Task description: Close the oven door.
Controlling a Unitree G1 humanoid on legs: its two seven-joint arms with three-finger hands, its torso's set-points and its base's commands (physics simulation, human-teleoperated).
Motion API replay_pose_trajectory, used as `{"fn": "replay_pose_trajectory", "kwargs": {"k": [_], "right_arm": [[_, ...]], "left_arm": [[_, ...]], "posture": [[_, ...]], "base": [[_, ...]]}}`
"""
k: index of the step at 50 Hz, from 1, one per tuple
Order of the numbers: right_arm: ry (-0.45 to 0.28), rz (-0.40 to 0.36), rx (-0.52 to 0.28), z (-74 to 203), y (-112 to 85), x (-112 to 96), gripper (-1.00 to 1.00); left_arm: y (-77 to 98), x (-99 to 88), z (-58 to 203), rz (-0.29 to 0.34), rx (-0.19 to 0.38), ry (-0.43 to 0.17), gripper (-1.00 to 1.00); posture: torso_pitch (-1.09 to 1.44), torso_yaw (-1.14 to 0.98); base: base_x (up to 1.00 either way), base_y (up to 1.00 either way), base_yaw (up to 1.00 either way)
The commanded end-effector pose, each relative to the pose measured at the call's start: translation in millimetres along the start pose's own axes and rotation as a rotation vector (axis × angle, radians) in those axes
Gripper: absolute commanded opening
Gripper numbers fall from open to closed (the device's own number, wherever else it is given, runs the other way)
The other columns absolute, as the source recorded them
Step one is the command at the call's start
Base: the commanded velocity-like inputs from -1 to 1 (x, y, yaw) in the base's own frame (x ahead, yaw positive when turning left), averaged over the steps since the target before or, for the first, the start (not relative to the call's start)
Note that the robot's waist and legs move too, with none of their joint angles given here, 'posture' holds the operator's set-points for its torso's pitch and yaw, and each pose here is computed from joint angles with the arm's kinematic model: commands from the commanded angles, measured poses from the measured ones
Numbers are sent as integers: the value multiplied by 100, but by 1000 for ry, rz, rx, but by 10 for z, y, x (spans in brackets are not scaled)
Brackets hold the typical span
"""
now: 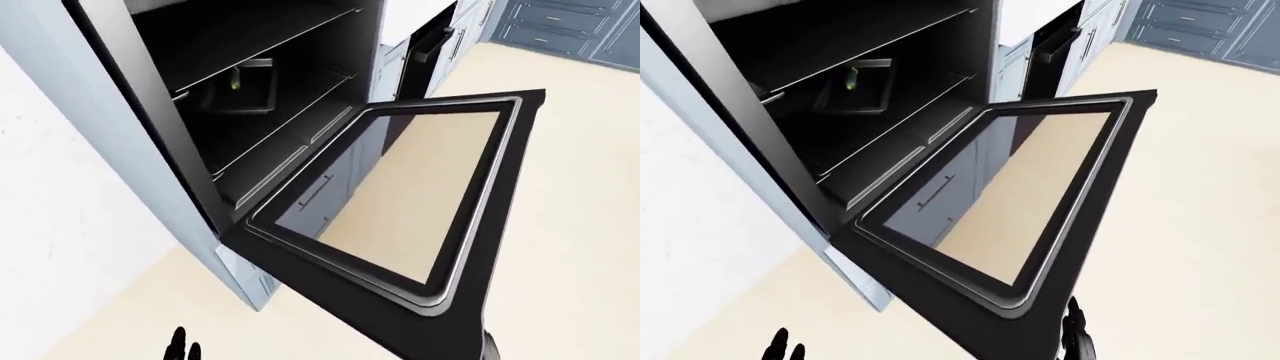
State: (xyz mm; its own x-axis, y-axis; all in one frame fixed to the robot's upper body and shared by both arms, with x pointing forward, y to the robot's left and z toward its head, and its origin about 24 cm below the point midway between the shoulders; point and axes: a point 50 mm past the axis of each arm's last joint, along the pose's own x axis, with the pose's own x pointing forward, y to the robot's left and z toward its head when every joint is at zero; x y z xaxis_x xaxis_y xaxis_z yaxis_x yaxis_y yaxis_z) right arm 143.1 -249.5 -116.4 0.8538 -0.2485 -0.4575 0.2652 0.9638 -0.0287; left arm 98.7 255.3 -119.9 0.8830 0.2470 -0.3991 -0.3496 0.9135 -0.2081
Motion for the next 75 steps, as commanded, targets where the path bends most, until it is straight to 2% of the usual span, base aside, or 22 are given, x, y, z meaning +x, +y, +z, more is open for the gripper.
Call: {"fn": "replay_pose_trajectory", "kwargs": {"k": [1, 2, 4, 5, 6, 9, 11, 15, 20, 21, 23, 27, 29, 31, 33, 39, 45, 47, 49, 64, 70, 75], "right_arm": [[-85, 4, 8, 146, -24, 64, 100], [-98, 7, -5, 157, -17, 60, 100], [-118, 16, 38, 193, -10, 85, 100], [-134, 9, 32, 209, -11, 83, 100], [-106, 17, 35, 193, -16, 95, 100], [-94, 17, 101, 196, -36, 118, 100], [-87, 32, 103, 193, -21, 123, 100], [-111, 68, 166, 260, 33, 183, 100], [-235, 130, 178, 462, 90, 253, 100], [-245, 140, 192, 486, 96, 267, 100], [-333, 171, 244, 613, 96, 295, 100], [-436, 190, 288, 758, 79, 309, 100], [-452, 220, 354, 818, 88, 326, 100], [-447, 239, 360, 836, 123, 318, 100], [-445, 253, 424, 874, 134, 324, 100], [-452, 320, 478, 1076, 206, 254, 100], [-473, 385, 480, 1350, 311, 165, 100], [-456, 402, 433, 1392, 367, 168, 100], [-435, 433, 427, 1470, 437, 127, 100], [-425, 538, 303, 1885, 777, -93, 100], [-435, 584, 252, 2046, 927, -201, 100], [-459, 628, 210, 2293, 1069, -347, 100]], "left_arm": [[-4, 50, 94, -26, 24, -54, 100], [-11, 51, 100, -35, 32, -59, 100], [-16, 52, 123, -47, 42, -79, 100], [-19, 53, 127, -51, 48, -82, 100], [-27, 56, 126, -56, 46, -82, 100], [-26, 61, 135, -56, 43, -88, 100], [-18, 61, 137, -51, 43, -88, 100], [-19, 65, 132, -51, 24, -86, 100], [-12, 67, 144, -48, 24, -95, 100], [-13, 68, 144, -48, 24, -95, 100], [-10, 69, 145, -47, 19, -95, 100], [-15, 70, 142, -46, 15, -96, 100], [-13, 68, 139, -42, 14, -94, 100], [-10, 69, 140, -41, 11, -94, 100], [-15, 71, 139, -47, 7, -94, 100], [-22, 69, 134, -51, -2, -96, 100], [-21, 68, 134, -51, -2, -96, 100], [-18, 67, 134, -51, -5, -96, 100], [-16, 72, 139, -51, -5, -96, 100], [-28, 66, 125, -54, -6, -92, 100], [-32, 70, 126, -55, -7, -91, 100], [-33, 69, 122, -57, -9, -89, 100]], "posture": [[0, 0], [0, 0], [0, 0], [0, 0], [0, 0], [0, 0], [0, 0], [0, 0], [0, 0], [0, 0], [0, 0], [0, 0], [0, 0], [0, 0], [0, 0], [0, 0], [0, 0], [0, 0], [0, 0], [0, 0], [0, 0], [0, 0]], "base": [[0, 0, 0], [0, 0, 0], [0, 0, 0], [0, 0, 0], [0, 0, 0], [0, 0, 0], [0, 0, 0], [0, 0, 0], [0, 0, 0], [0, 0, 0], [0, 0, 0], [0, 0, 0], [0, 0, 0], [0, 0, 0], [0, 0, 0], [0, 0, 0], [0, 0, 0], [0, 0, 0], [0, 0, 0], [0, 0, 0], [0, 0, 0], [0, 0, 0]]}}
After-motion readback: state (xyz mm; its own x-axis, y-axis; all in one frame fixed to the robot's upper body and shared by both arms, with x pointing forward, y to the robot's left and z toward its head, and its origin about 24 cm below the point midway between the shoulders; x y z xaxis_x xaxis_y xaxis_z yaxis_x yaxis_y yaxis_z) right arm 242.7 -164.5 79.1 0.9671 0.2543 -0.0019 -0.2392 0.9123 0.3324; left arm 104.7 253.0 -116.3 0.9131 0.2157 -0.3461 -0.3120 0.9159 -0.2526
